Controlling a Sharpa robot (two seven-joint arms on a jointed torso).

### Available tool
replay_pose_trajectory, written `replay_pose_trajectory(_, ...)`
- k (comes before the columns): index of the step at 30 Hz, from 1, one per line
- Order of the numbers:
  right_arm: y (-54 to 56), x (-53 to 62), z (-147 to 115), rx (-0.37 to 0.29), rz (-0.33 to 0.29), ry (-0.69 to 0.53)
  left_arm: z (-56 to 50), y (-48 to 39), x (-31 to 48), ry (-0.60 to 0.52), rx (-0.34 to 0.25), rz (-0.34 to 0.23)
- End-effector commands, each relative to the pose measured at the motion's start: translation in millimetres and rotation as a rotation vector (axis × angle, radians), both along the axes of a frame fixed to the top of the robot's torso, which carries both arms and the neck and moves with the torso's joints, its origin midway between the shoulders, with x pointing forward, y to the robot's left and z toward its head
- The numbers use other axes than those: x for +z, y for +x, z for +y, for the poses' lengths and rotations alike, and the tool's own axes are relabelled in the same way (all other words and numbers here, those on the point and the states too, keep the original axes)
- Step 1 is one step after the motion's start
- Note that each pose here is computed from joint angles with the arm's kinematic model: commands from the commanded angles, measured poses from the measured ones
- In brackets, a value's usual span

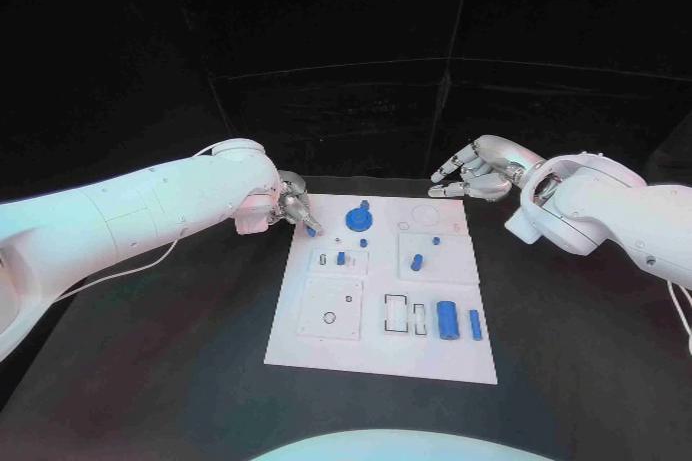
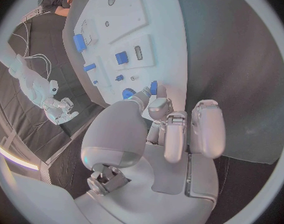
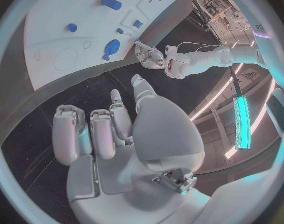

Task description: Assemble the parts on the task board

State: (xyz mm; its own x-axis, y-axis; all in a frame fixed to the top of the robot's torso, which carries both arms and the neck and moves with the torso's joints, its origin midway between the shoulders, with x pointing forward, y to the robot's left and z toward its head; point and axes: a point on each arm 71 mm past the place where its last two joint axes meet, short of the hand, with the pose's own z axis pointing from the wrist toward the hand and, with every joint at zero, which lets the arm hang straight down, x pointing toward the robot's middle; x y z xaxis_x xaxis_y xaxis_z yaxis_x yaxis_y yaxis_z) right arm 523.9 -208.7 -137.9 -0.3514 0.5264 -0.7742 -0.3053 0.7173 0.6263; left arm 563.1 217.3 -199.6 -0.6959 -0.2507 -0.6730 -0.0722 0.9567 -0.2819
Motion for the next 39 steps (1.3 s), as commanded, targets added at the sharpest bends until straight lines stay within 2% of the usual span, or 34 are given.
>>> replay_pose_trajectory(1,0.0,1.7,0.2,0.006,-0.007,0.001,-4.2,-3.8,5.9,-0.042,0.023,-0.062)
replay_pose_trajectory(8,0.1,1.7,0.3,0.007,-0.007,0.001,-10.0,-22.9,8.2,-0.071,0.027,-0.122)
replay_pose_trajectory(17,0.4,1.7,0.4,0.006,-0.008,0.002,-16.2,-42.5,-4.1,-0.074,0.013,-0.153)
replay_pose_trajectory(26,0.5,1.7,0.7,0.007,-0.008,0.002,-18.4,-48.9,-11.0,-0.054,-0.005,-0.123)
replay_pose_trajectory(39,0.6,1.5,0.9,0.008,-0.007,0.001,-21.3,-56.4,-17.8,-0.012,-0.049,-0.05)
